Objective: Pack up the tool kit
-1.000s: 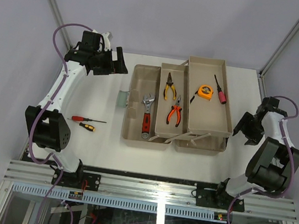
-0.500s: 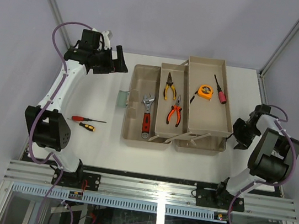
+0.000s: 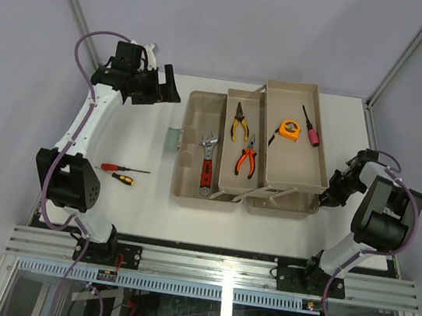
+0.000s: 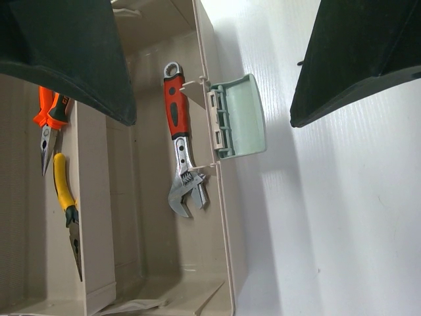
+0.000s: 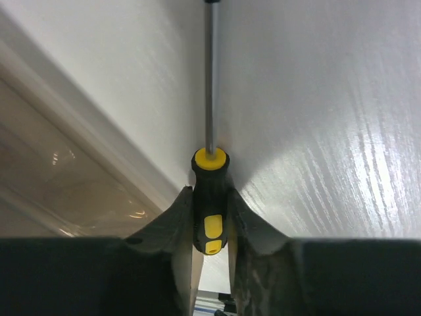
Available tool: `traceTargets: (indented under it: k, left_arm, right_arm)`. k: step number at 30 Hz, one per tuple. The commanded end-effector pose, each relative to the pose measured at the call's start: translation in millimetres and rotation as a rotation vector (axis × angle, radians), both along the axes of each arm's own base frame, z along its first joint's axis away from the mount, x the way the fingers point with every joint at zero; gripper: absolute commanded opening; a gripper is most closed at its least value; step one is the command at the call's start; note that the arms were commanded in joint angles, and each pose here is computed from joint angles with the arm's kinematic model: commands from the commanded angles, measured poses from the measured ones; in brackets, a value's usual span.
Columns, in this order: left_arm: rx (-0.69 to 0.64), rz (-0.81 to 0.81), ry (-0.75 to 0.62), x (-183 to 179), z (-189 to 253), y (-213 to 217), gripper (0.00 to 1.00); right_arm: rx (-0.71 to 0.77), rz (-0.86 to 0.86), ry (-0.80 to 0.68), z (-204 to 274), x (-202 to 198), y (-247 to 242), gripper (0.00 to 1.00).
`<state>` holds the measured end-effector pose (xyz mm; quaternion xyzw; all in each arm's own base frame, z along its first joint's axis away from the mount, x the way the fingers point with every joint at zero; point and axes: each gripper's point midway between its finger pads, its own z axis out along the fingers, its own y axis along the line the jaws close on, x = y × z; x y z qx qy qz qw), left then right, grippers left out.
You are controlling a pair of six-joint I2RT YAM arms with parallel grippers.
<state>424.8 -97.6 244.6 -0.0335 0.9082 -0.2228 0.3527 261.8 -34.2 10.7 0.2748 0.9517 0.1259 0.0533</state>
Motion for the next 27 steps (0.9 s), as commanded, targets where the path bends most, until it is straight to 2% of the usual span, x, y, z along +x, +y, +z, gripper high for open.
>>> traceTargets:
  k: [1, 3, 8, 15, 19, 23, 25, 27]
  left_arm:
    - [-0.009, 0.002, -0.042, 6, 15, 2, 1.0]
    - [-0.007, 0.002, -0.042, 6, 15, 2, 1.0]
    - [0.0, 0.007, -0.044, 5, 16, 4, 1.0]
    - [0.001, 0.012, -0.041, 3, 15, 4, 1.0]
    - [0.004, 0.014, -0.043, 1, 14, 5, 1.0]
    - [0.008, 0.008, -0.047, 0, 13, 5, 1.0]
    - [0.006, 0.007, -0.047, 1, 12, 5, 1.0]
    - [0.003, 0.009, -0.045, 3, 12, 5, 1.0]
  right_arm:
    - [-0.001, 0.023, 0.068, -14, -15, 3, 0.14]
    - [-0.013, 0.025, 0.063, -9, -14, 0, 0.01]
    - [-0.115, 0.032, -0.015, 38, 8, -20, 0.0]
    - [-0.362, 0.026, -0.208, 172, 63, -71, 0.0]
    - [-0.413, 0.029, -0.401, 254, 93, -78, 0.0]
    - [-0.352, 0.125, -0.625, 322, 122, -45, 0.0]
    - [-0.327, 0.21, -0.666, 338, 129, -12, 0.0]
    - [-0.318, 0.295, -0.644, 337, 132, 20, 0.0]
